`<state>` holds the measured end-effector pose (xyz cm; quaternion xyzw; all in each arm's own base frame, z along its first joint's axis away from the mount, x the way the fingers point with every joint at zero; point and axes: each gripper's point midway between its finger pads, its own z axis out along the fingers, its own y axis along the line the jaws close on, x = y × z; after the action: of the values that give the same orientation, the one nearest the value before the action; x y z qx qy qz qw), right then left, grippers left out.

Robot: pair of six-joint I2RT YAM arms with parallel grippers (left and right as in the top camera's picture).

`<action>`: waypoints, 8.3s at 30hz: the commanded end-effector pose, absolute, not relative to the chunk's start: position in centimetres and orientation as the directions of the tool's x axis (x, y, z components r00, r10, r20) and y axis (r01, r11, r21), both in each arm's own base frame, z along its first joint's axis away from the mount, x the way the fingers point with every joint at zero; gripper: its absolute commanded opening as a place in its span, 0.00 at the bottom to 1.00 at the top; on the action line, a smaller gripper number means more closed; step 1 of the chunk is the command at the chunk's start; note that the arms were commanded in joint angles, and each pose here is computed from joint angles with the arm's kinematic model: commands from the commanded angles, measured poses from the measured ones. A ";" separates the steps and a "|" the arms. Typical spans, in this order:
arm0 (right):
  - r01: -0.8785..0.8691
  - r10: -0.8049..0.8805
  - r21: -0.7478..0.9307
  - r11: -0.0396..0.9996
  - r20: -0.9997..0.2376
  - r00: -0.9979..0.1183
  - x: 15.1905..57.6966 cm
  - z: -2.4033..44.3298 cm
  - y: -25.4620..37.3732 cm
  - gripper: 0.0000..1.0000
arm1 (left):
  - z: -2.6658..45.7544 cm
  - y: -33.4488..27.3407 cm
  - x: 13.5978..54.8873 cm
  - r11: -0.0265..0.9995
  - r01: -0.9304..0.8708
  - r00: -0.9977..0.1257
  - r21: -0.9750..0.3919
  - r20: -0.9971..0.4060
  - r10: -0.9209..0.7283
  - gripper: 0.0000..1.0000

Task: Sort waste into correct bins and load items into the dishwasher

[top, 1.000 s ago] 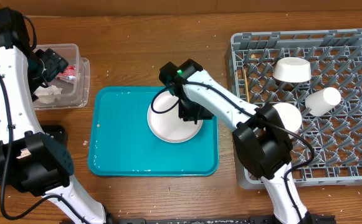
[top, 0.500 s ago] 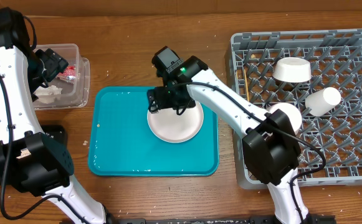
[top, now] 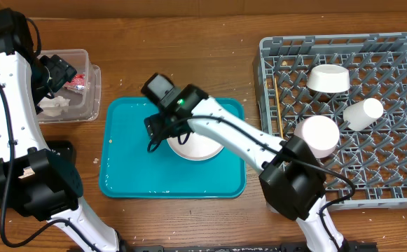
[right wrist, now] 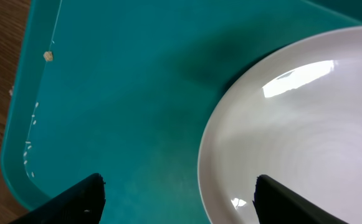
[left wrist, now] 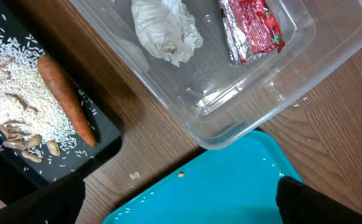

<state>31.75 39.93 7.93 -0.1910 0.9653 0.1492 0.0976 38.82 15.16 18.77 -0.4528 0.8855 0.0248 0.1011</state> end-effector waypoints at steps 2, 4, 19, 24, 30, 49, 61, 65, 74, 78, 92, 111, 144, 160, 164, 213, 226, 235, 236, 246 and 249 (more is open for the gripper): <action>-0.348 -0.286 0.207 0.914 -0.280 -0.916 32.2 8.6 39.0 0.80 | 19.6 15.5 38.6 0.576 -0.816 -0.553 -0.050 -0.225 -0.802 1.00; -0.332 -0.275 0.178 0.926 -0.284 -0.919 32.6 8.5 38.3 0.84 | 19.6 15.5 38.6 0.576 -0.816 -0.553 -0.050 -0.225 -0.802 1.00; 0.061 0.065 0.044 0.997 -0.107 -0.992 37.8 6.7 24.0 0.70 | 19.6 15.5 38.6 0.577 -0.815 -0.553 -0.050 -0.225 -0.802 1.00; 0.076 0.079 0.079 0.994 -0.039 -0.996 36.4 2.9 23.6 0.55 | 19.6 15.6 38.6 0.576 -0.816 -0.552 -0.051 -0.226 -0.803 1.00; 0.063 0.065 0.087 0.994 -0.030 -0.997 35.6 1.7 24.1 0.55 | 19.6 15.5 38.6 0.576 -0.816 -0.552 -0.053 -0.227 -0.802 1.00; 0.082 0.086 0.089 0.993 -0.033 -0.996 35.9 6.8 23.5 0.04 | 19.6 15.6 38.7 0.576 -0.816 -0.552 -0.053 -0.228 -0.802 1.00; 0.154 0.129 -0.029 0.988 -0.408 -0.904 36.2 21.7 15.9 0.04 | 19.6 15.6 38.7 0.576 -0.816 -0.552 -0.053 -0.228 -0.802 1.00; 0.260 0.197 -0.070 0.963 -0.475 -0.858 36.3 24.4 11.0 0.04 | 19.6 15.6 38.7 0.576 -0.816 -0.552 -0.053 -0.228 -0.802 1.00; 0.563 0.343 -0.222 0.796 -0.602 -0.722 38.0 26.0 -1.8 0.04 | 19.6 15.6 38.7 0.576 -0.816 -0.552 -0.053 -0.228 -0.802 1.00; 0.629 0.371 -0.236 0.741 -0.637 -0.676 38.6 25.8 -4.6 0.04 | 19.6 15.6 38.7 0.576 -0.816 -0.552 -0.053 -0.228 -0.802 1.00; 0.681 0.357 -0.226 0.697 -0.713 -0.603 40.7 23.3 -5.8 0.04 | 19.6 15.6 38.7 0.576 -0.816 -0.552 -0.053 -0.228 -0.802 1.00; 0.644 0.325 -0.240 0.726 -0.706 -0.629 41.1 20.4 -3.9 0.04 | 19.6 15.6 38.7 0.576 -0.816 -0.551 -0.053 -0.228 -0.802 1.00; 0.542 0.136 -0.387 0.746 -0.708 -0.693 41.5 19.4 -2.5 0.05 | 19.7 15.6 38.8 0.576 -0.815 -0.550 -0.058 -0.235 -0.802 1.00; 0.309 0.311 0.108 0.945 -0.587 -0.748 41.8 23.3 8.4 0.69 | 19.7 15.7 38.9 0.576 -0.815 -0.549 -0.060 -0.237 -0.802 1.00; 0.243 0.329 0.223 0.944 -0.582 -0.744 40.4 27.3 9.8 0.77 | 19.7 15.7 38.9 0.576 -0.815 -0.549 -0.060 -0.237 -0.802 1.00; 0.241 0.466 0.423 0.873 -0.581 -0.667 23.5 23.5 8.9 1.00 | 19.7 15.6 38.9 0.577 -0.815 -0.550 -0.060 -0.237 -0.801 1.00; 0.264 0.447 0.380 0.887 -0.557 -0.700 23.6 22.1 8.9 1.00 | 19.7 15.6 38.9 0.577 -0.815 -0.550 -0.060 -0.237 -0.801 1.00; 0.262 0.446 0.381 0.887 -0.557 -0.700 23.6 22.1 8.9 1.00 | 19.7 15.4 39.0 0.582 -0.811 -0.555 -0.060 -0.237 -0.798 1.00; 0.261 0.446 0.381 0.887 -0.559 -0.699 23.7 22.1 8.9 1.00 | 19.7 15.4 39.0 0.582 -0.811 -0.555 -0.060 -0.237 -0.798 1.00; -0.200 0.187 0.332 0.922 -0.833 -0.520 26.1 26.7 11.9 1.00 | 19.7 15.4 39.0 0.581 -0.812 -0.554 -0.060 -0.237 -0.798 1.00; -0.261 0.233 0.372 0.891 -0.867 -0.441 26.0 26.9 11.7 1.00 | 19.7 15.4 39.0 0.582 -0.811 -0.555 -0.060 -0.237 -0.797 1.00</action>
<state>26.89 11.60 27.70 0.0426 0.8282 0.2253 0.5114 39.09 15.33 18.84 -0.4529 0.8846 0.0260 0.1079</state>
